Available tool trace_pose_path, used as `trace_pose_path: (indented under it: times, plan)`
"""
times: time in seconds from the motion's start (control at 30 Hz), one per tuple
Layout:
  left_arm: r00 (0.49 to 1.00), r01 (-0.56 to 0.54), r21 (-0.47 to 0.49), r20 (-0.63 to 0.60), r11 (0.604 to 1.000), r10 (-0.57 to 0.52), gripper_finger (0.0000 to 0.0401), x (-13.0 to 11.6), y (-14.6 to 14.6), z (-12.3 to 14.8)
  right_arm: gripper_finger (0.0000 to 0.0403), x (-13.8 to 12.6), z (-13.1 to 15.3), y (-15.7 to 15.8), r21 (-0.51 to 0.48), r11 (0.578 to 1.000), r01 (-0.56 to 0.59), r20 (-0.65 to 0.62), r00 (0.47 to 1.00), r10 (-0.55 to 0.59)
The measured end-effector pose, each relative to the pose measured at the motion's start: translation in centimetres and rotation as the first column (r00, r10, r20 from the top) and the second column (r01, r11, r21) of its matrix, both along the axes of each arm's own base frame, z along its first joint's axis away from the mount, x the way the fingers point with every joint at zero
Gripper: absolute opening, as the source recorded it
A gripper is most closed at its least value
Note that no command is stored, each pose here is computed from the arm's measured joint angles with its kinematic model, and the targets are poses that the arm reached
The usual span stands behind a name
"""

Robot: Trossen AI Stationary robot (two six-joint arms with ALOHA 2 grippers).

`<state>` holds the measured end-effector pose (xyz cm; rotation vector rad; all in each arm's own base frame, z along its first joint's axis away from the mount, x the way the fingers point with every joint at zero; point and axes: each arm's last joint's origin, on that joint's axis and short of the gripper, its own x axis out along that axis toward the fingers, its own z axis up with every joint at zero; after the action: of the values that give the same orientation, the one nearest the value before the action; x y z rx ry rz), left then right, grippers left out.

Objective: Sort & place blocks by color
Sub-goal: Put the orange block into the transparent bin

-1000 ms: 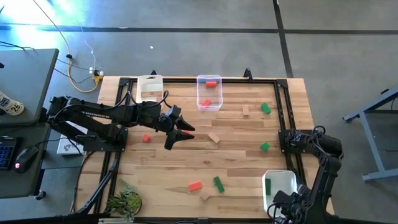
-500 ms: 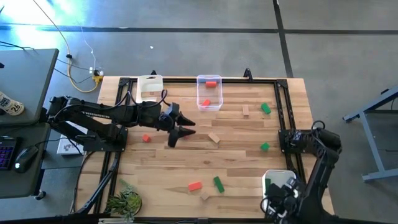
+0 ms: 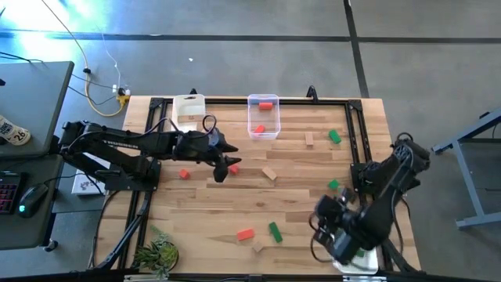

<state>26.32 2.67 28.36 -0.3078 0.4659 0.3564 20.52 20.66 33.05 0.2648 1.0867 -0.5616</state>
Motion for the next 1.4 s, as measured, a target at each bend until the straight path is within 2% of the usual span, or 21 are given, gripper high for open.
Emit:
trace_pose_path:
  times: [0.17,0.33,0.57,0.7,0.77,0.93,1.1,1.4]
  plan:
    - [0.997,-0.028,-0.006,-0.077,1.0,0.028,0.0188,-0.5,0.7,-0.6,0.0154,1.5,1.2,-3.2,-0.035,0.999,-0.021,-0.004,1.0,0.021]
    - [0.984,-0.074,-0.012,-0.161,0.997,0.071,0.0192,-1.1,1.8,-1.3,0.0178,2.7,2.1,-6.5,-0.066,0.997,-0.035,-0.024,0.999,0.033]
    - [0.958,-0.147,-0.027,-0.253,0.989,0.136,0.0226,-2.0,3.4,-2.0,0.021,4.7,2.3,-10.8,-0.12,0.99,-0.07,-0.104,0.993,0.058]
    - [0.936,-0.283,-0.09,-0.243,0.955,0.255,0.0242,-2.0,4.3,-2.4,0.0213,5.7,2.4,-13.4,-0.132,0.991,-0.036,-0.118,0.993,0.02]
    - [0.927,-0.31,-0.103,-0.255,0.945,0.276,0.0244,-1.8,4.6,-2.8,0.0213,6.1,2.4,-14.6,-0.136,0.991,-0.015,-0.118,0.993,-0.001]
    - [0.915,-0.344,-0.153,-0.277,0.927,0.294,0.0242,-1.3,4.7,-3.7,0.0213,7.0,2.4,-17.1,-0.143,0.99,0.02,-0.104,0.994,-0.035]
    - [0.898,-0.354,-0.158,-0.332,0.922,0.288,0.0242,-0.5,4.8,-5.1,0.0213,7.7,2.5,-19.2,-0.147,0.988,0.053,-0.077,0.995,-0.065]
    - [0.862,-0.399,-0.242,-0.428,0.885,0.271,0.0241,1.1,4.5,-8.3,0.0213,8.2,2.6,-21.4,-0.12,0.991,0.057,-0.068,0.996,-0.066]
